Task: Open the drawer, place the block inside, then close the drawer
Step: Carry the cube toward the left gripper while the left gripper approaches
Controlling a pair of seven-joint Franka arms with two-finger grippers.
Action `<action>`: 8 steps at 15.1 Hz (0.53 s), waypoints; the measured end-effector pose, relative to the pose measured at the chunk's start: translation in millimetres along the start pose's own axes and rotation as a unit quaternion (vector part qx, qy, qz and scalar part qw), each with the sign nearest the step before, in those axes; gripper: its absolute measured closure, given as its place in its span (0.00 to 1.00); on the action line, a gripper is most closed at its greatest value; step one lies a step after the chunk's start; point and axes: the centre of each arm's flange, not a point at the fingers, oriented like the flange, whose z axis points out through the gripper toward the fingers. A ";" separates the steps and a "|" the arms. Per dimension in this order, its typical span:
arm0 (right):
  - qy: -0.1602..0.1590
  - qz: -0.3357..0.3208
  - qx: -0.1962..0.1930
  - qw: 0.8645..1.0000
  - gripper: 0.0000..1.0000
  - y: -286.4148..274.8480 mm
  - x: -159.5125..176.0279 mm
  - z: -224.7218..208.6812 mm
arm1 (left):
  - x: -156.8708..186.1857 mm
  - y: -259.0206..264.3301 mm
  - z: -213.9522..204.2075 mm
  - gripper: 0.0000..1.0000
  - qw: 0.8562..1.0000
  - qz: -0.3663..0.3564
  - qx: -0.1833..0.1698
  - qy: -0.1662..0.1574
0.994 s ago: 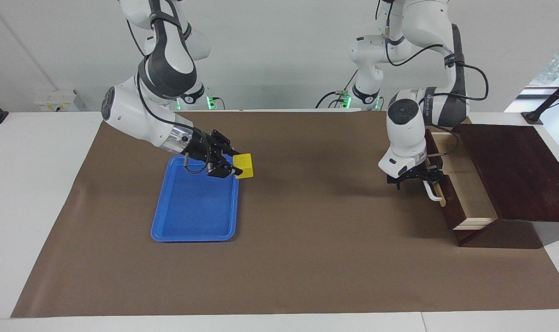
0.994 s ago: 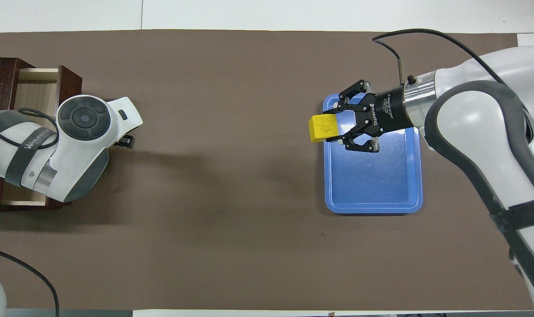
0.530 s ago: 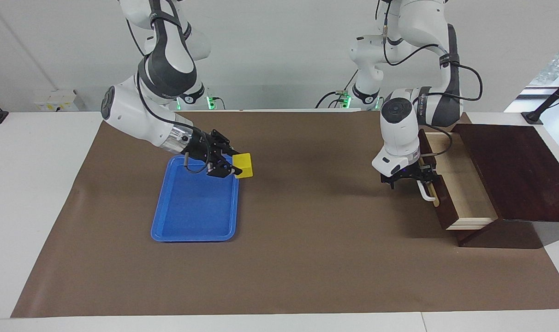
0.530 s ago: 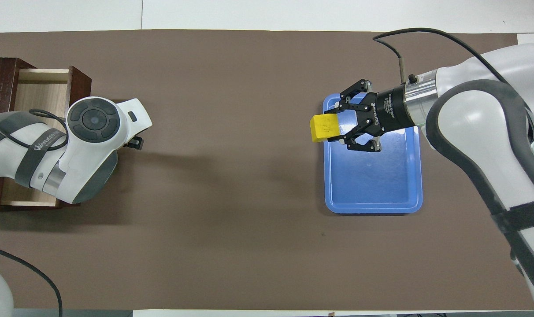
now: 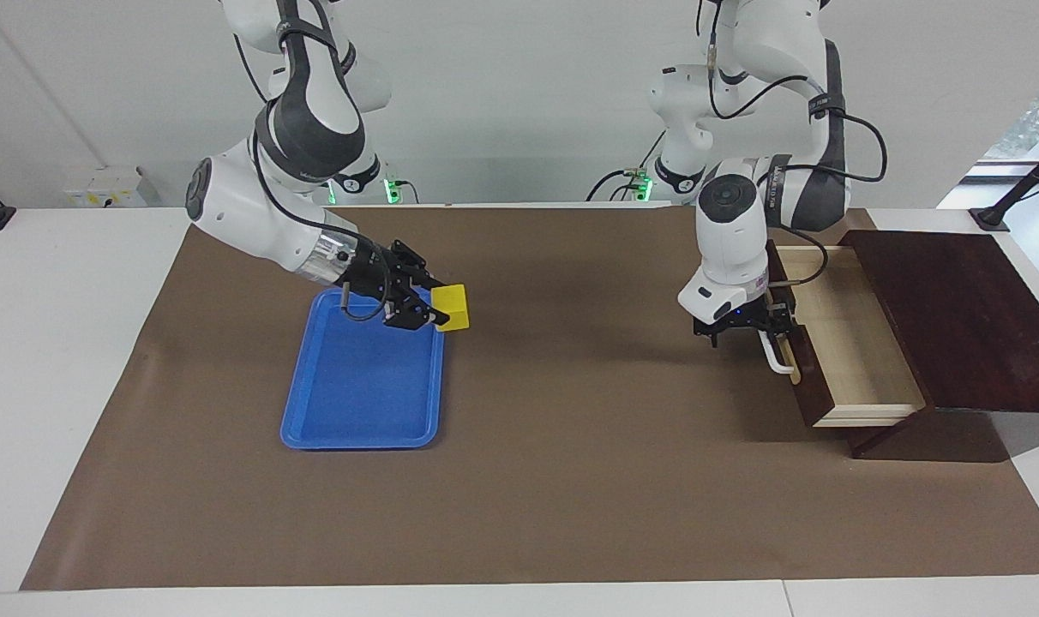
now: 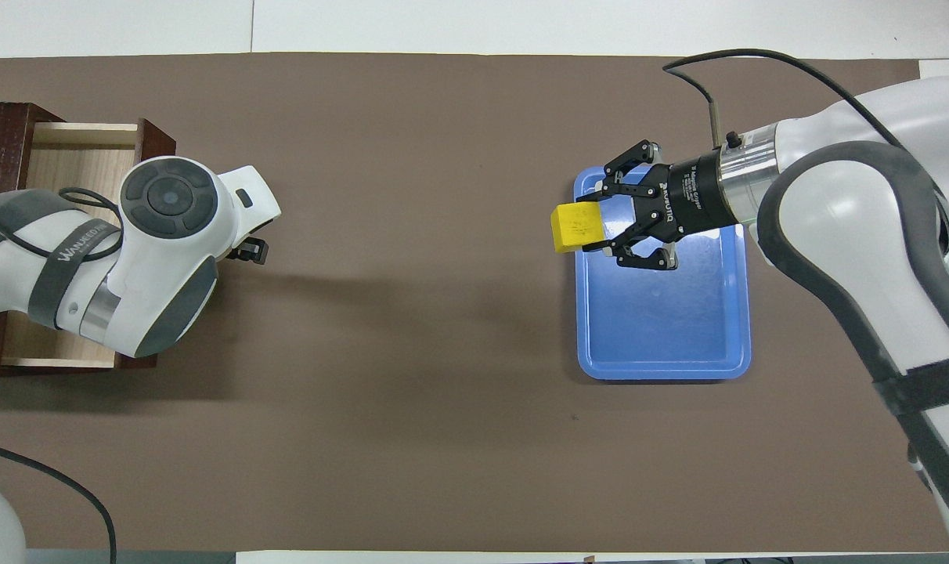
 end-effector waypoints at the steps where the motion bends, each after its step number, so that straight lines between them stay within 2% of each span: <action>1: 0.000 0.000 0.000 1.000 0.45 0.0 0.1 -0.1 | 3.9 -1.2 -17.1 0.00 1.000 -0.011 -0.011 -0.006; 5: 0.000 0.002 0.001 1.000 0.45 -0.3 1.2 -1.1 | 13.0 10.0 -85.5 0.00 0.994 -0.068 -0.081 -0.015; 7: 0.000 0.009 0.001 1.000 0.45 -0.5 0.8 -1.4 | 15.3 19.7 -111.3 0.00 0.983 -0.150 -0.104 -0.015; 8: 0.000 0.015 0.003 1.000 0.45 -1.2 -1.3 -2.6 | 15.5 30.4 -122.6 0.00 0.972 -0.204 -0.115 -0.016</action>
